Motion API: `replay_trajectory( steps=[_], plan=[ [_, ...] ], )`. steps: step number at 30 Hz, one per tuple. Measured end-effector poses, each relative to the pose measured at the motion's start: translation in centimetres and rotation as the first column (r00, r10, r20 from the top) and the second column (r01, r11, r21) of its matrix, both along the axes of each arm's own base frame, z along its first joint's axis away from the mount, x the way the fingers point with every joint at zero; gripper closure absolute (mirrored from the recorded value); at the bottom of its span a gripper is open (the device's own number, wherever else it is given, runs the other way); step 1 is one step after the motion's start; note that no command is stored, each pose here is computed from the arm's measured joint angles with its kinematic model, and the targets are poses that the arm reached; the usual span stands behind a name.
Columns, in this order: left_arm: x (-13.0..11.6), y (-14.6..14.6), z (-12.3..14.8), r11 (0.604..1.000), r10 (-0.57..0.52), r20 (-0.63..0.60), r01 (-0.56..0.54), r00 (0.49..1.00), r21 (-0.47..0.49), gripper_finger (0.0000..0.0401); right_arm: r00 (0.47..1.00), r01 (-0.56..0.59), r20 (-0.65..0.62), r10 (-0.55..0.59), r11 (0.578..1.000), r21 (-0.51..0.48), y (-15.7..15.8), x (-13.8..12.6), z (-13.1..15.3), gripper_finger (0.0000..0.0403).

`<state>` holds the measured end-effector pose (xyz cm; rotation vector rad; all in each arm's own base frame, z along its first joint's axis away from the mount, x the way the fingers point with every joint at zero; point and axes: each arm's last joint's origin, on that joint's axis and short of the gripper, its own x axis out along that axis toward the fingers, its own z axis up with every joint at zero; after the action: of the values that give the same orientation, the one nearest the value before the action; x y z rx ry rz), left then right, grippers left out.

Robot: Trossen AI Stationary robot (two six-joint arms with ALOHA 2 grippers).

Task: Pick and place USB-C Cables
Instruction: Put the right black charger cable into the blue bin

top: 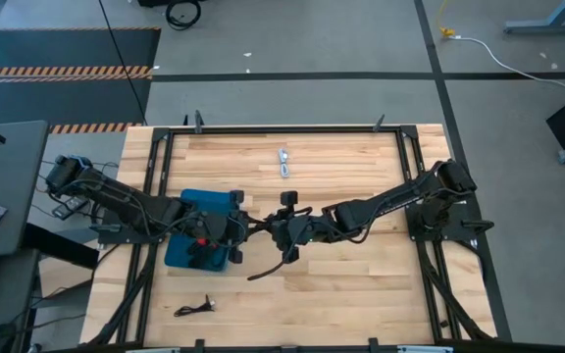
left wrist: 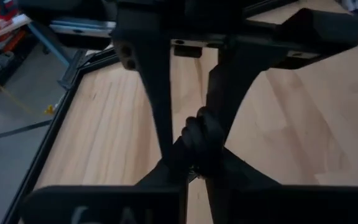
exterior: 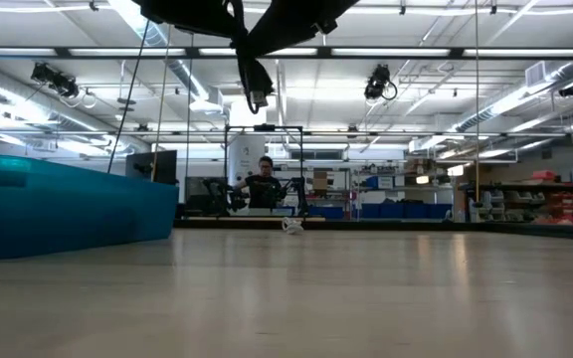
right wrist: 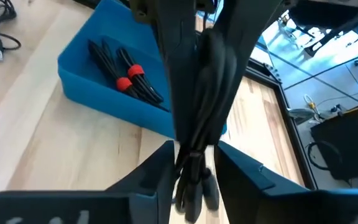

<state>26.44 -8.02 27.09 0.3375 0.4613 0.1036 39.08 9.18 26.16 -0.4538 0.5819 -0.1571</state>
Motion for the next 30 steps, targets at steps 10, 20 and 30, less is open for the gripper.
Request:
replay_trajectory(
  steps=[10,20,30],
  plan=[
    [-1.9,0.9,2.6,0.967,0.233,-0.236,-0.251,0.943,-0.049,0.0371,0.989,0.036,-0.142,-0.041,0.999,-0.038,-1.7,-0.5,-1.1,0.0281],
    [-5.7,2.3,3.3,0.736,0.378,-0.636,-0.635,0.673,-0.234,0.0371,0.980,0.120,-0.163,-0.116,0.993,0.013,-4.5,-0.2,-1.3,0.0280],
    [-6.8,3.3,-2.9,0.644,0.257,-0.843,-0.734,0.472,-0.215,0.0371,0.959,0.201,-0.207,-0.192,0.979,0.023,-8.1,-0.3,-1.6,0.0280]
  ],
)
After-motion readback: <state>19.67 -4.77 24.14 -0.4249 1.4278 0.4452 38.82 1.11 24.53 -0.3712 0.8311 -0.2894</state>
